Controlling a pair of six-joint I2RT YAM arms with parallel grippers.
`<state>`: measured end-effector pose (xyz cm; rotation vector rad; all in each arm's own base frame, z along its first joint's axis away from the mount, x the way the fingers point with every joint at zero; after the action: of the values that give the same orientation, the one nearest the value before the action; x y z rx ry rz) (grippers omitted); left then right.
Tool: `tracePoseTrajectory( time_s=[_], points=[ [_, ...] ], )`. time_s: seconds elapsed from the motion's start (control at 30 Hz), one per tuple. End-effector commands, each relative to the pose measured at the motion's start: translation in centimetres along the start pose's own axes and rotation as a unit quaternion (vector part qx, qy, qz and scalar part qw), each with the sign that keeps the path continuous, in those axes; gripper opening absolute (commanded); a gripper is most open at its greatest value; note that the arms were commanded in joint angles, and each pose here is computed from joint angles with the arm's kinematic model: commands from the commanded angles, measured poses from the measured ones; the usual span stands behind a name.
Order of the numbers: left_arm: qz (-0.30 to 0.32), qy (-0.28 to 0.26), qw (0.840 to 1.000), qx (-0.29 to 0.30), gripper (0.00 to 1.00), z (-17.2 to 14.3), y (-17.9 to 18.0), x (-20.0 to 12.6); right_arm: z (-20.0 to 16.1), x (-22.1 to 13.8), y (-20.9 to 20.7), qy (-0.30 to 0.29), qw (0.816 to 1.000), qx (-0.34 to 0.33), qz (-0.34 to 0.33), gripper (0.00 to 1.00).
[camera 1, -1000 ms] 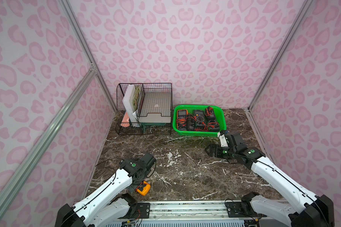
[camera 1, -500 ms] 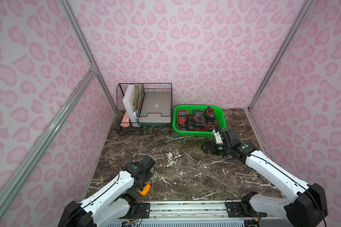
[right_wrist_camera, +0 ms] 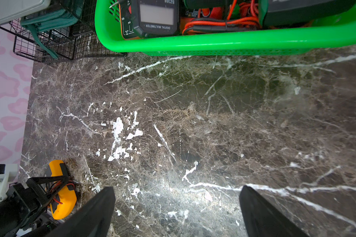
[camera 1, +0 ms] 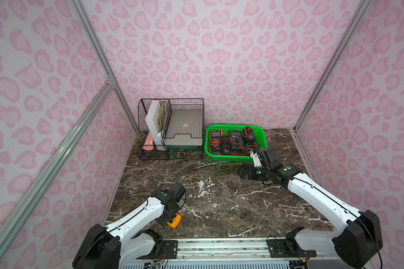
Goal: Put the multimeter into the basket
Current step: Pick up the multimeter from the center of the board.
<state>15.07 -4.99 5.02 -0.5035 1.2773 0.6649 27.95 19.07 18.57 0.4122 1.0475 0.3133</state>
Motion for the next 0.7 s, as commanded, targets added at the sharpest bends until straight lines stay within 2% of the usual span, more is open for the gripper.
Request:
tracePoseTrajectory(
  time_s=[0.0, 0.07, 0.17, 0.2, 0.3, 0.4, 0.5, 0.67],
  points=[
    [-0.023, -0.008, 0.999, 0.022, 0.37, 0.8, -1.8, -0.9, 0.6, -0.2, -0.2, -0.008, 1.0, -0.002, -0.003, 0.99],
    [-0.035, -0.008, 0.999, 0.04, 0.21, 1.3, -3.2, -2.1, 0.9, -0.2, -0.3, -0.01, 1.0, 0.0, 0.0, 0.99],
    [-0.059, -0.007, 0.996, 0.064, 0.03, 2.2, -5.8, -4.4, 1.3, -0.2, -0.7, -0.011, 1.0, 0.007, 0.006, 0.99],
    [-0.069, -0.007, 0.995, 0.072, 0.0, 2.5, -6.7, -5.1, 1.5, -0.2, -0.8, -0.012, 1.0, 0.011, 0.008, 0.99],
    [-0.112, -0.008, 0.989, 0.096, 0.0, 3.4, -9.8, -7.3, 2.1, -0.4, -1.2, -0.014, 0.999, 0.024, 0.024, 0.99],
    [-0.184, 0.006, 0.975, 0.126, 0.0, 3.4, -14.0, -9.0, 2.8, -0.6, -1.8, -0.015, 0.998, 0.043, 0.044, 0.99],
    [-0.27, 0.039, 0.949, 0.158, 0.0, 2.6, -18.5, -10.4, 3.3, -0.9, -1.9, -0.011, 0.994, 0.068, 0.083, 0.99],
    [-0.379, 0.084, 0.902, 0.19, 0.0, 1.6, -24.4, -13.1, 4.0, -1.6, -1.5, -0.011, 0.98, 0.119, 0.161, 0.99]
  ],
)
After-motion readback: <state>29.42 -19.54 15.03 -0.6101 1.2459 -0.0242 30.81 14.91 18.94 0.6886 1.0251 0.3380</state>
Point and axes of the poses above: each gripper's point midway between its finger pads, its own x axis out along the fingers, its own y axis along the line the jaws close on, z = x × y, the point moved 2 cm from there along -x, back along the fingers, and after that the axes turned 9 degrees about x, right-handed, at the moved point
